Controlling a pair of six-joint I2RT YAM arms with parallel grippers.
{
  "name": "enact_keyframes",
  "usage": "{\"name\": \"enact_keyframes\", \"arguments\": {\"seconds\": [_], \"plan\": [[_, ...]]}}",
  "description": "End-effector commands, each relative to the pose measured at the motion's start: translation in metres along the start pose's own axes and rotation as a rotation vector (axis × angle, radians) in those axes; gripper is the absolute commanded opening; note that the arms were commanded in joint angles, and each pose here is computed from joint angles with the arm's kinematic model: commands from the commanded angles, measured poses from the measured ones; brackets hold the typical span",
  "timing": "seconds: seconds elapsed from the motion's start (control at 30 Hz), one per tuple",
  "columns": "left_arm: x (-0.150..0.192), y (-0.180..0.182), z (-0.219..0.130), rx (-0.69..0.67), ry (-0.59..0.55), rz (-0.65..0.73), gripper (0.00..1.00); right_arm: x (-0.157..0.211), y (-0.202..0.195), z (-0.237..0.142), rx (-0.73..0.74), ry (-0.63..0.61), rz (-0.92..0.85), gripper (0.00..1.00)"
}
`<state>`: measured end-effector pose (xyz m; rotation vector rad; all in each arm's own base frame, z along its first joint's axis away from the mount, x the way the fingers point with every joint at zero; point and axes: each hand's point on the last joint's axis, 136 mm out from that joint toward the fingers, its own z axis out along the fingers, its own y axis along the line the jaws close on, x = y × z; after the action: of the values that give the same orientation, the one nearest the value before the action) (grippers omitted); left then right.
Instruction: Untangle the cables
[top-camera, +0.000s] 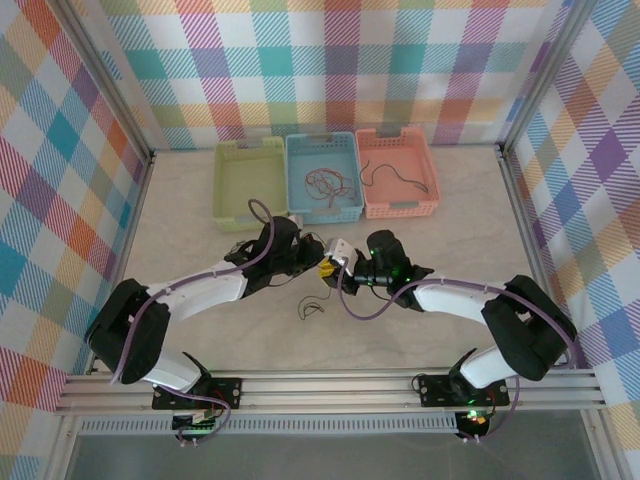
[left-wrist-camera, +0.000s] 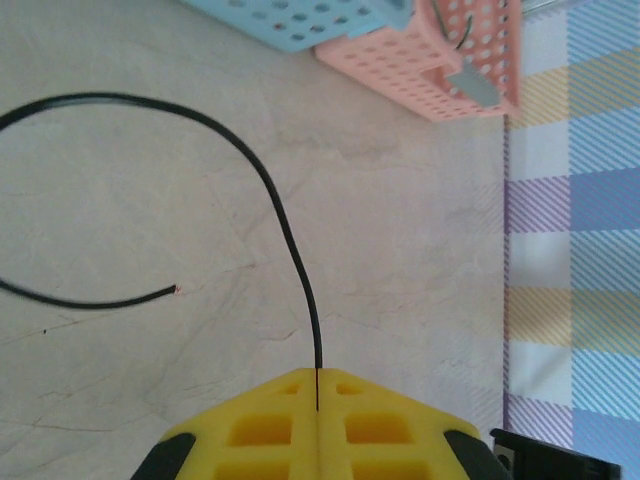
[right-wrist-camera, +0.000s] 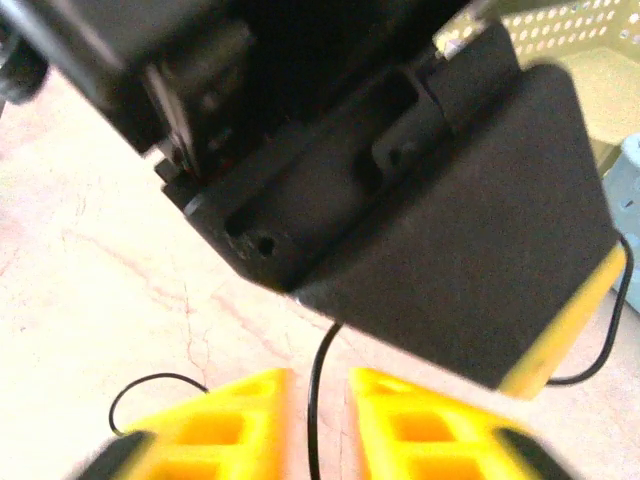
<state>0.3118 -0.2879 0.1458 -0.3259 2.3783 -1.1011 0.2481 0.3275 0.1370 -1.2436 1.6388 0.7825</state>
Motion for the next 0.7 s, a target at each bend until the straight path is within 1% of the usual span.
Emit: {"name": "enact_keyframes", "arguments": {"seconds": [0.0,0.07,0.1,0.37,0.47,0.57,0.67], "plan": [[-0.018,-0.038,-0.026,0.081,-0.046,0.063,0.00,-0.015,0.001,-0.008,0.026,-0.068,-0.037,0.46],[-0.019,-0.050,-0.039,0.114,-0.047,0.062,0.00,-0.023,-0.001,-0.013,0.050,-0.110,-0.037,0.55],[-0.019,-0.056,-0.045,0.130,-0.050,0.064,0.00,-0.027,0.000,-0.016,0.052,-0.132,-0.040,0.58],[-0.020,-0.100,-0.090,0.206,-0.061,0.084,0.00,-0.083,-0.001,-0.042,0.103,-0.351,-0.045,0.72],[-0.018,-0.116,-0.098,0.232,-0.051,0.094,0.00,-0.102,-0.009,-0.044,0.142,-0.402,-0.018,0.74],[-0.013,-0.131,-0.102,0.270,-0.030,0.095,0.00,-0.112,-0.018,-0.040,0.180,-0.430,0.020,0.74],[-0.011,-0.141,-0.110,0.284,-0.035,0.106,0.00,-0.118,-0.028,-0.036,0.210,-0.463,0.045,0.69]]}}
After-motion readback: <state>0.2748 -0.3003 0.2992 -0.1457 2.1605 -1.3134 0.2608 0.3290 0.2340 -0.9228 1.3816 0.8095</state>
